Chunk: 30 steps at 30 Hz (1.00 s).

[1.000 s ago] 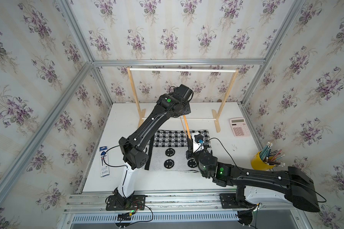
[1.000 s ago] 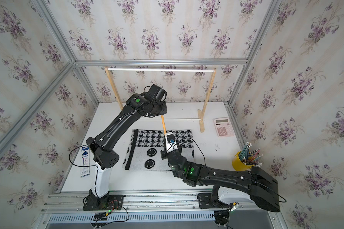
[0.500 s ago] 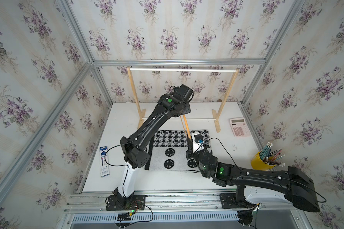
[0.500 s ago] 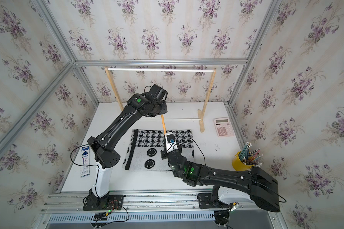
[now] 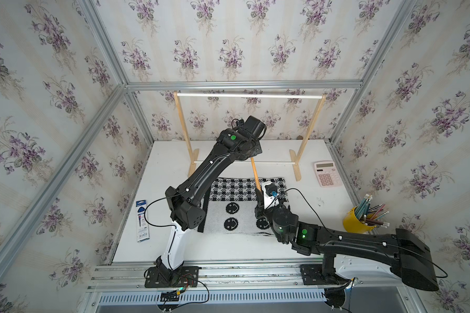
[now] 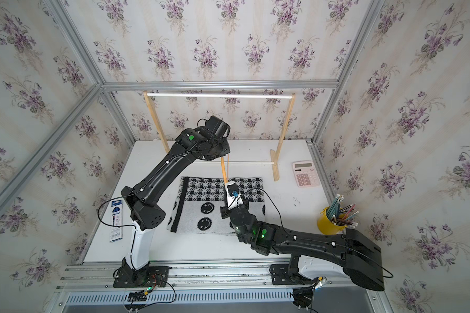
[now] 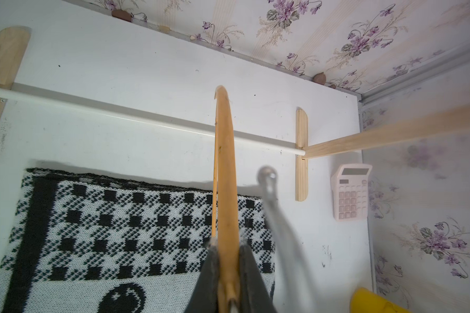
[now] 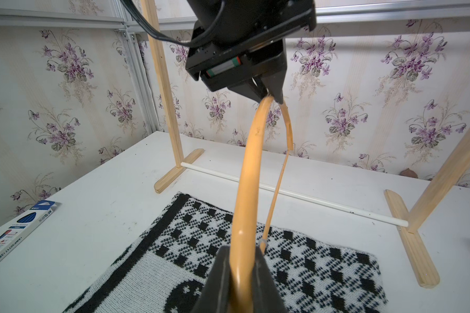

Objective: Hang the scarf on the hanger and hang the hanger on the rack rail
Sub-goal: Pick up the hanger from the clothesline.

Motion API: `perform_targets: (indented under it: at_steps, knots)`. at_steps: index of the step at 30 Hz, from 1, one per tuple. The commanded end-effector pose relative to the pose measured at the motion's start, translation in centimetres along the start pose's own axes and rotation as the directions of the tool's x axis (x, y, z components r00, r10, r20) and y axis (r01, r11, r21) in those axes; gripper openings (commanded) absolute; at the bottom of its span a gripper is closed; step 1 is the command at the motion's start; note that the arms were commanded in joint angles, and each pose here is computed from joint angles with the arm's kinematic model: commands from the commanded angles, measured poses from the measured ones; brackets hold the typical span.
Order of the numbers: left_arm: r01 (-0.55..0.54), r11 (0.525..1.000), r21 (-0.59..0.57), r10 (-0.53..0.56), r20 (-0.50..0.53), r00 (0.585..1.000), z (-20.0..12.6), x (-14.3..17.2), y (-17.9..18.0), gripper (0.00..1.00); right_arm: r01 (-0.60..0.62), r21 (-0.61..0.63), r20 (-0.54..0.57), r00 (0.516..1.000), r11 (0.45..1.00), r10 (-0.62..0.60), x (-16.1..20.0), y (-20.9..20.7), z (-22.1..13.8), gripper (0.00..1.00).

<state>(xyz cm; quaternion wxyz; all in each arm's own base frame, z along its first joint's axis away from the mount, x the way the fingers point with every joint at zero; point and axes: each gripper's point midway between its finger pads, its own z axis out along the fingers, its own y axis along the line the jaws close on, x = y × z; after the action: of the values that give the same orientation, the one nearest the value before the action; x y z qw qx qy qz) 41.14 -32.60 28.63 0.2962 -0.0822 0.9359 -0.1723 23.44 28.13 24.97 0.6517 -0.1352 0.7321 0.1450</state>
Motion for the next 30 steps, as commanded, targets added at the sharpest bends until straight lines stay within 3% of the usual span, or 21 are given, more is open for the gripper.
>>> perform_targets:
  at_steps: [1,4,8,14,23,26,30]
  knots:
    - [-0.058,0.998,-0.031,0.060,0.046,0.997,0.2,-1.0,0.6,0.00,-0.069,-0.003,0.041,0.997,0.998,0.069,-1.4,0.0,-0.2,0.03]
    - [-0.067,0.997,-0.036,0.069,0.051,0.996,0.2,-1.0,0.7,0.00,-0.059,-0.013,0.022,0.998,0.998,0.059,-1.3,0.2,-0.2,0.50]
    - [-0.106,0.994,-0.032,0.108,0.070,0.992,0.0,-0.6,0.8,0.00,-0.042,-0.002,-0.020,0.999,0.999,0.042,-1.2,-0.1,-0.4,0.81]
    - [-0.194,0.981,-0.023,0.195,0.133,0.972,-1.5,-0.1,0.9,0.00,-0.083,0.017,-0.079,0.993,0.996,0.084,-0.8,-2.0,-2.1,0.85]
    - [-0.341,0.938,-0.061,0.345,0.102,0.933,-3.1,3.1,1.8,0.00,-0.145,0.146,-0.154,0.974,0.979,0.168,0.7,-6.7,-5.0,0.84]
    - [-0.354,0.933,-0.069,0.360,0.116,0.926,-3.4,4.8,2.6,0.00,-0.189,0.213,-0.169,0.959,0.959,0.226,1.3,-8.8,-5.9,0.84]
    - [-0.316,0.947,-0.054,0.320,0.166,0.933,-4.2,5.8,3.5,0.00,-0.255,0.201,-0.212,0.931,0.946,0.296,2.1,-9.7,-5.5,0.85]
